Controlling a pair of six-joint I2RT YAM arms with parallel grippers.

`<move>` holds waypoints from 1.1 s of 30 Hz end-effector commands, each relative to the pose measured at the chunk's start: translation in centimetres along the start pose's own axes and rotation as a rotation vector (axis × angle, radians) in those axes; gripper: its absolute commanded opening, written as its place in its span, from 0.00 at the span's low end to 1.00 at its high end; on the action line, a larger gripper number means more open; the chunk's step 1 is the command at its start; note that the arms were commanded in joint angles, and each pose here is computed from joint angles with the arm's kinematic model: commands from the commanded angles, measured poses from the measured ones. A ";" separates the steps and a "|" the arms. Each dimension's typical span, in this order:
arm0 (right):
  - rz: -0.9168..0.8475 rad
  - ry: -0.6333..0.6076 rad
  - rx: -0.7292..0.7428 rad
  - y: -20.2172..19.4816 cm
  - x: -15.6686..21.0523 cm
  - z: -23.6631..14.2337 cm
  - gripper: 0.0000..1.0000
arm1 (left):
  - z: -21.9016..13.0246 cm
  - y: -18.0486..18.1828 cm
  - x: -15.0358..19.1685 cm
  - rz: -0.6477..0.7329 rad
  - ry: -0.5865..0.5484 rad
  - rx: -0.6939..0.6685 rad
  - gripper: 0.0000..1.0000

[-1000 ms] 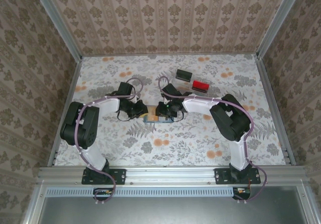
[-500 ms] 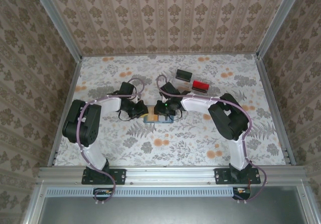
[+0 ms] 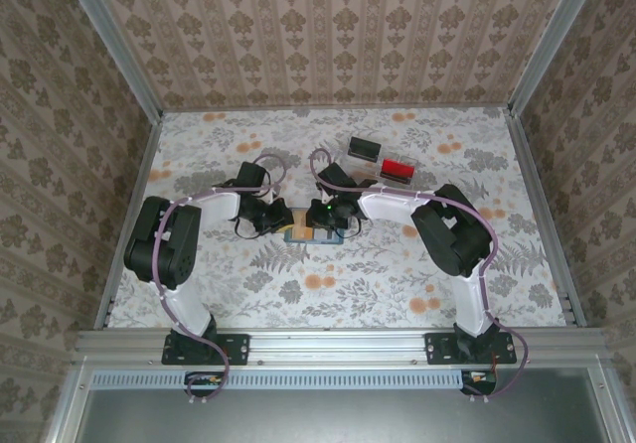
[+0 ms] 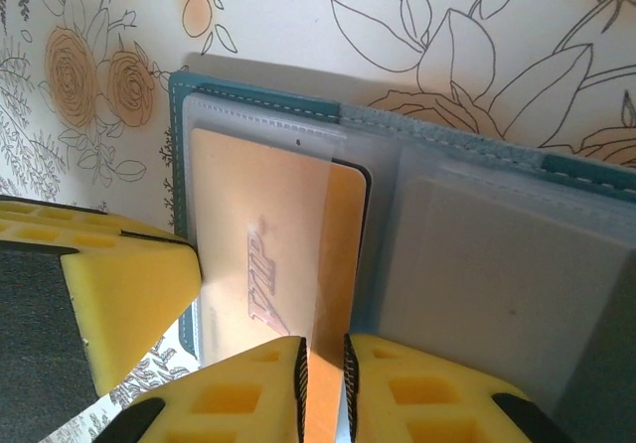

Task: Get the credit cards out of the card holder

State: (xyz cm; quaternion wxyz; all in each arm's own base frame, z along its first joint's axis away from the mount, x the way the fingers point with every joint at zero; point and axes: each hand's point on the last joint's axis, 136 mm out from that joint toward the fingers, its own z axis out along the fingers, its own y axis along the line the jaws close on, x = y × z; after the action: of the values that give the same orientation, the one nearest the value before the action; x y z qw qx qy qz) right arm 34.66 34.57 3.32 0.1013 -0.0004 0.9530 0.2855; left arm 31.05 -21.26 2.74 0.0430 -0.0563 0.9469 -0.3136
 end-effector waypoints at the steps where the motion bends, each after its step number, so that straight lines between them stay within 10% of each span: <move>1: 0.014 0.031 -0.016 -0.1 0.3 0.8 0.21 | 0.9 1.9 0.8 -0.016 0.035 -0.071 0.12; 33: 0.048 -0.036 -0.115 0.8 -0.4 -1.6 0.03 | 0.2 1.5 0.8 -0.007 0.014 -0.066 0.15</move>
State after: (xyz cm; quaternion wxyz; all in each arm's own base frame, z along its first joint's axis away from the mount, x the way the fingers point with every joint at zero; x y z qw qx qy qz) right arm 34.69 34.37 3.39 0.1048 0.0156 0.9417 0.3192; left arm 31.19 -21.17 2.72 0.0465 -0.0569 0.9475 -0.3113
